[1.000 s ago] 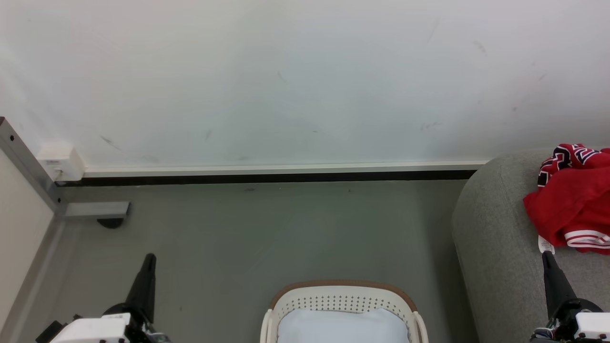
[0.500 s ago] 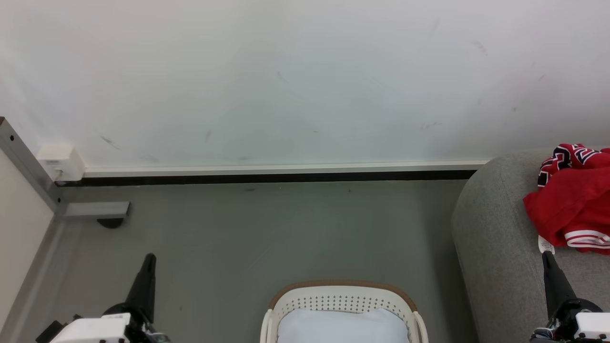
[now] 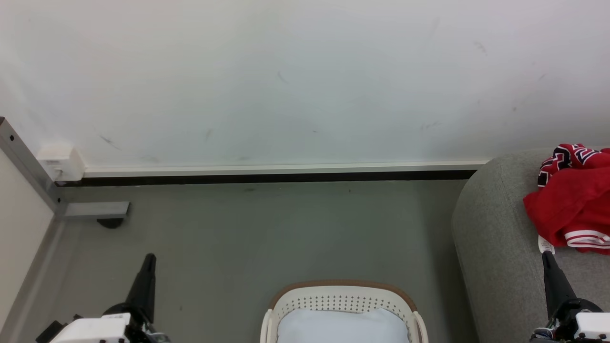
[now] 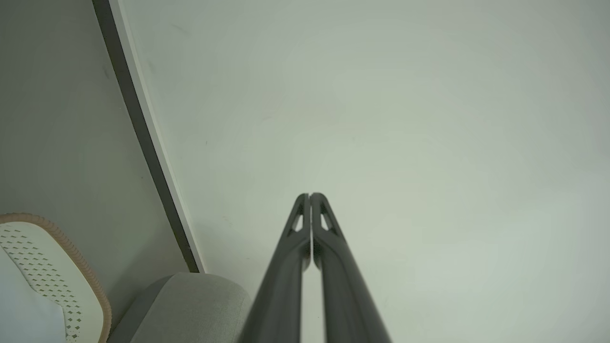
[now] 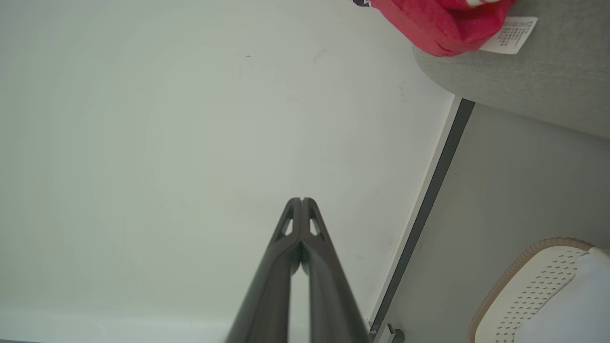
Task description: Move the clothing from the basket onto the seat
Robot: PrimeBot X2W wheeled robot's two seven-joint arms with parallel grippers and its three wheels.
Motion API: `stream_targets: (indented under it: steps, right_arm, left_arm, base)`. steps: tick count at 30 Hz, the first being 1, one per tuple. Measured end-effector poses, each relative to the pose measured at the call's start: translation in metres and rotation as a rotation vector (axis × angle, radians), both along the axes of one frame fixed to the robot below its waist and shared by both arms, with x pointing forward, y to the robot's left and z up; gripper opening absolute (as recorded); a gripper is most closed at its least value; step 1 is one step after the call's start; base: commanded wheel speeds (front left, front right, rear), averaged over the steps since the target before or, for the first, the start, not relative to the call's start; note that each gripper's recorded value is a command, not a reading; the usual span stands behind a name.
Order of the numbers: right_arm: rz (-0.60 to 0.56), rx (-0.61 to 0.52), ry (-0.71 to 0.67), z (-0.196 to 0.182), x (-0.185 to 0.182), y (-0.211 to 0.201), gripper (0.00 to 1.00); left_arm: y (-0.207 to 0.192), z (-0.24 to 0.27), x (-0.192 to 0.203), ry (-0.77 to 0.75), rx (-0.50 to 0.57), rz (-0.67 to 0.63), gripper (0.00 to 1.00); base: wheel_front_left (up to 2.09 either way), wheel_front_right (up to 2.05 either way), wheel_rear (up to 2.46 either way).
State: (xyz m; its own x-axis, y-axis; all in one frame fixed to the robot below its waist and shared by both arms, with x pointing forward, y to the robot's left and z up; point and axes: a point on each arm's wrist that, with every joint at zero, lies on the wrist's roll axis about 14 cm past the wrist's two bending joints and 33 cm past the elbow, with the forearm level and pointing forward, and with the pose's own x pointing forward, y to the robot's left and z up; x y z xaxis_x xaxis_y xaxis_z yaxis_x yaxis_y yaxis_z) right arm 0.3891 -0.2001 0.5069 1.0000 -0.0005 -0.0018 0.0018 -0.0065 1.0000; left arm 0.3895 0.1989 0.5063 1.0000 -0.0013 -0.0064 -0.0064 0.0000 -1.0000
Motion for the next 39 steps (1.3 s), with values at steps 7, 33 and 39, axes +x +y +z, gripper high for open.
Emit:
stream_targets:
  steps: [7, 33, 39]
  right_arm:
    - [0.000, 0.000, 0.000, 0.0000, 0.0000, 0.0000, 0.00]
    - [0.003, 0.000, 0.000, -0.0001, -0.0001, 0.0003, 0.00]
    - [0.002, 0.000, 0.000, 0.0000, 0.0000, 0.0003, 0.00]
  left_arm:
    - [0.0000, 0.0001, 0.0000, 0.000, 0.000, 0.000, 0.00]
    - [0.0000, 0.0001, 0.0000, 0.000, 0.000, 0.000, 0.00]
    - [0.0000, 0.0000, 0.0000, 0.000, 0.000, 0.000, 0.00]
  base:
    - [0.00, 0.00, 0.00]
    - [0.00, 0.00, 0.00]
    - [0.00, 0.00, 0.00]
